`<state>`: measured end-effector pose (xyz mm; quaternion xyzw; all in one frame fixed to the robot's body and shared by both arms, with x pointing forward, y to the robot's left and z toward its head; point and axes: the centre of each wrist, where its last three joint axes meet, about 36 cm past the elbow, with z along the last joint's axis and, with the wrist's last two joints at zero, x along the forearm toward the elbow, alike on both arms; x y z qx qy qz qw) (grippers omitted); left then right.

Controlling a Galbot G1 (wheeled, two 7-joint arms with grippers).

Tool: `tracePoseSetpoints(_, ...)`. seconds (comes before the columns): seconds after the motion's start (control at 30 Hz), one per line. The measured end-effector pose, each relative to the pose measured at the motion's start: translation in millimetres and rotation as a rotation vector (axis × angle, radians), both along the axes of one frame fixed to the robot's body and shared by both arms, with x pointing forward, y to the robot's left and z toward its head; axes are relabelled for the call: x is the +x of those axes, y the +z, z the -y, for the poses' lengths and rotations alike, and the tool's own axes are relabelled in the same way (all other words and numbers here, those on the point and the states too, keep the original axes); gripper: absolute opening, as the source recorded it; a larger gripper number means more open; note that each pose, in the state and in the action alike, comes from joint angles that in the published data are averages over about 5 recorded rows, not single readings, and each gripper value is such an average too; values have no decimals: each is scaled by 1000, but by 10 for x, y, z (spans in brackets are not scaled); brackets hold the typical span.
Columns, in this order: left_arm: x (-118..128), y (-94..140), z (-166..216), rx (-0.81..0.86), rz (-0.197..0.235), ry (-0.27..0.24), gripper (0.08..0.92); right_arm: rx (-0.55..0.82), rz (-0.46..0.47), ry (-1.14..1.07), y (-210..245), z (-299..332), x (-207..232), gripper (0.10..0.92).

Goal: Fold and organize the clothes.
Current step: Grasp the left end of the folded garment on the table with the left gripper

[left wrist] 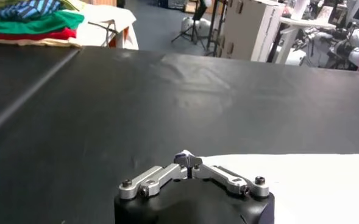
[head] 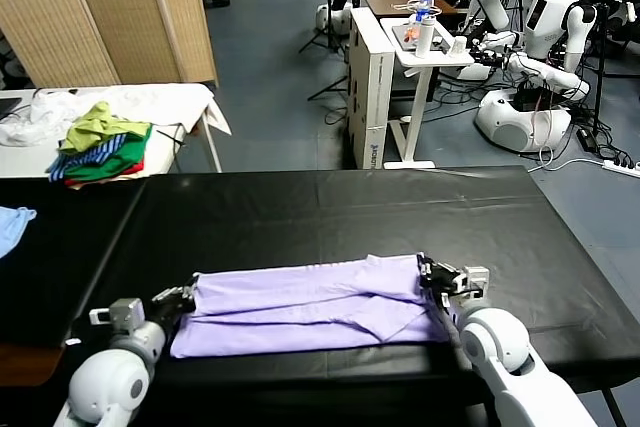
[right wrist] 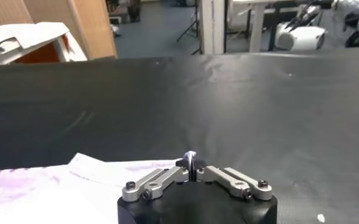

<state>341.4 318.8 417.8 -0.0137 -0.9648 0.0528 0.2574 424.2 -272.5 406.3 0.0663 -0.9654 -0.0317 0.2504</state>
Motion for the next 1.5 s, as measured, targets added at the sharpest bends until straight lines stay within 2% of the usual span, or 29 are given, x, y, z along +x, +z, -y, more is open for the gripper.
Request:
tracePoseSetpoints(0.1,82,-12,-15,2,14,6,146,10,-1,22,12,41,-5,206)
tracePoseSetpoints(0.17,108,-14,-26,10,27,9,148,9,1,32,44,70,-32,299)
tracePoseSetpoints(0.23,105,-8,-33,20,37,10,165,9,6,40,97,90,-74,431)
tracePoseSetpoints(0.3,82,8,-34,28,46,12,233,8,14,48,164,104,-132,544)
tracePoseSetpoints(0.43,-13,56,-19,36,64,21,470,1,38,63,311,129,-274,793)
tracePoseSetpoints(0.53,-106,76,-5,37,76,30,660,-3,53,71,408,144,-372,887)
tracePoseSetpoints(0.6,-174,77,1,30,79,39,784,-5,62,74,457,153,-429,901)
tracePoseSetpoints(0.67,-241,60,6,22,82,53,864,-5,67,75,493,162,-484,906)
tracePoseSetpoints(0.77,-338,11,21,6,85,81,901,-5,72,73,524,172,-552,907)
tracePoseSetpoints(1.1,-549,-145,113,-85,73,167,907,-3,80,75,567,163,-637,907)
tracePoseSetpoints(1.27,-604,-206,167,-116,69,184,897,-4,79,74,565,165,-647,907)
tracePoseSetpoints(1.5,-646,-265,231,-131,71,183,802,-1,82,76,558,149,-642,907)
